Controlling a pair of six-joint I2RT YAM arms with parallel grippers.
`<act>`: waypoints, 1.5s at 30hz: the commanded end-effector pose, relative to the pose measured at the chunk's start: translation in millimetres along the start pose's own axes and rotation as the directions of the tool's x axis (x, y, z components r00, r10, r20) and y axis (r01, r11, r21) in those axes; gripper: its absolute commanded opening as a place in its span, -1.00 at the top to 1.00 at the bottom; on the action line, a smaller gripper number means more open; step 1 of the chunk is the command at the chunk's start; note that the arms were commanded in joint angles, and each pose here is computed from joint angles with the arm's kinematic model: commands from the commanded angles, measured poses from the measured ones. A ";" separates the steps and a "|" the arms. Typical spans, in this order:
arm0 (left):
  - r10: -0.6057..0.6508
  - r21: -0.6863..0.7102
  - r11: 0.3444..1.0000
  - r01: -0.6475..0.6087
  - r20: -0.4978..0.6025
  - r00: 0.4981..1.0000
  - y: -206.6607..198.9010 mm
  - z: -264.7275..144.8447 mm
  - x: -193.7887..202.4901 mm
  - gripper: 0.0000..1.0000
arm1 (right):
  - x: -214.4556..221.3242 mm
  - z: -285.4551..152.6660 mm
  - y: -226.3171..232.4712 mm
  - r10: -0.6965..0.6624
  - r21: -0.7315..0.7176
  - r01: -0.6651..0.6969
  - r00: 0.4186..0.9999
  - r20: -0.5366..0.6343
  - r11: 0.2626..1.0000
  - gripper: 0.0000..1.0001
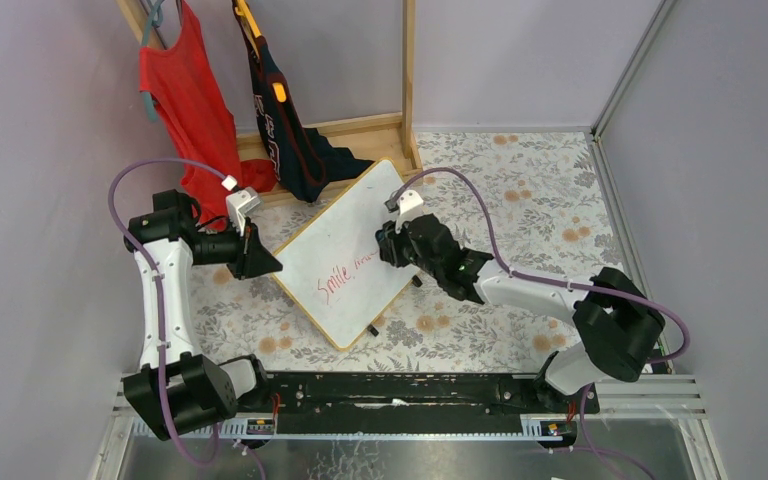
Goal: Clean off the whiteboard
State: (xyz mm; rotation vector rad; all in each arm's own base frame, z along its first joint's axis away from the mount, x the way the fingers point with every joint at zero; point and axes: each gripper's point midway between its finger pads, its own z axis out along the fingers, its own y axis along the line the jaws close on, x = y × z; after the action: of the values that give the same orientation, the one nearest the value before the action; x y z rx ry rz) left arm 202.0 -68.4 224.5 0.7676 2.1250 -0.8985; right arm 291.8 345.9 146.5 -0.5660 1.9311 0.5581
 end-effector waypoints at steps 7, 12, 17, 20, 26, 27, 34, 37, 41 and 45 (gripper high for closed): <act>0.038 0.010 0.999 -0.038 -0.061 0.997 -5.9 2.8 15.8 1.00 | -3.6 -1.8 -36.2 0.000 0.069 0.001 1.000 -0.003 0.998 1.00; 0.037 0.013 0.999 -0.036 -0.060 0.998 -6.4 3.2 15.4 1.00 | 0.9 -4.3 -6.7 0.040 -0.016 -0.040 0.999 -0.001 0.999 1.00; 0.035 0.020 0.999 -0.034 -0.060 0.998 -5.6 4.1 15.3 1.00 | 1.1 -8.0 38.8 0.013 -0.091 -0.012 1.000 0.003 0.996 0.99; 0.033 0.022 0.999 -0.032 -0.060 0.998 -5.5 4.4 15.1 1.00 | -1.2 -10.0 68.6 0.003 -0.149 -0.001 1.000 0.010 0.989 0.99; 0.031 0.022 0.999 -0.030 -0.060 0.998 -5.5 4.6 15.5 1.00 | 1.5 -9.8 97.9 -0.003 -0.203 0.005 1.000 0.009 0.979 0.99; 0.031 0.022 0.999 -0.029 -0.059 0.998 -5.8 4.5 15.2 1.00 | 4.6 -8.3 95.7 -0.006 -0.190 0.006 1.000 0.004 0.982 0.99; 0.032 0.019 0.999 -0.031 -0.063 0.998 -6.3 4.2 15.9 1.00 | 20.8 0.7 51.0 -0.031 -0.050 0.030 0.999 -0.031 0.998 1.00; 0.033 0.017 0.999 -0.032 -0.063 0.997 -6.6 4.0 16.3 1.00 | 23.8 -2.8 23.0 -0.005 -0.003 0.004 0.999 -0.035 1.000 1.00; 0.033 0.018 0.999 -0.032 -0.062 0.998 -7.5 4.1 16.4 1.00 | 22.4 -8.5 -18.1 0.017 0.076 -0.015 0.999 -0.028 0.997 1.00; 0.032 0.018 0.999 -0.031 -0.062 0.998 -7.6 4.2 16.5 1.00 | 21.1 -13.2 -45.3 0.005 0.137 -0.001 1.000 -0.031 0.991 1.00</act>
State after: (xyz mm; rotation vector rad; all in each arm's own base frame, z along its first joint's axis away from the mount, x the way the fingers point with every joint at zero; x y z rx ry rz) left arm 200.6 -70.3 224.2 0.7659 2.1278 -0.9054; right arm 278.3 334.1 126.3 -0.5539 1.9826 0.5597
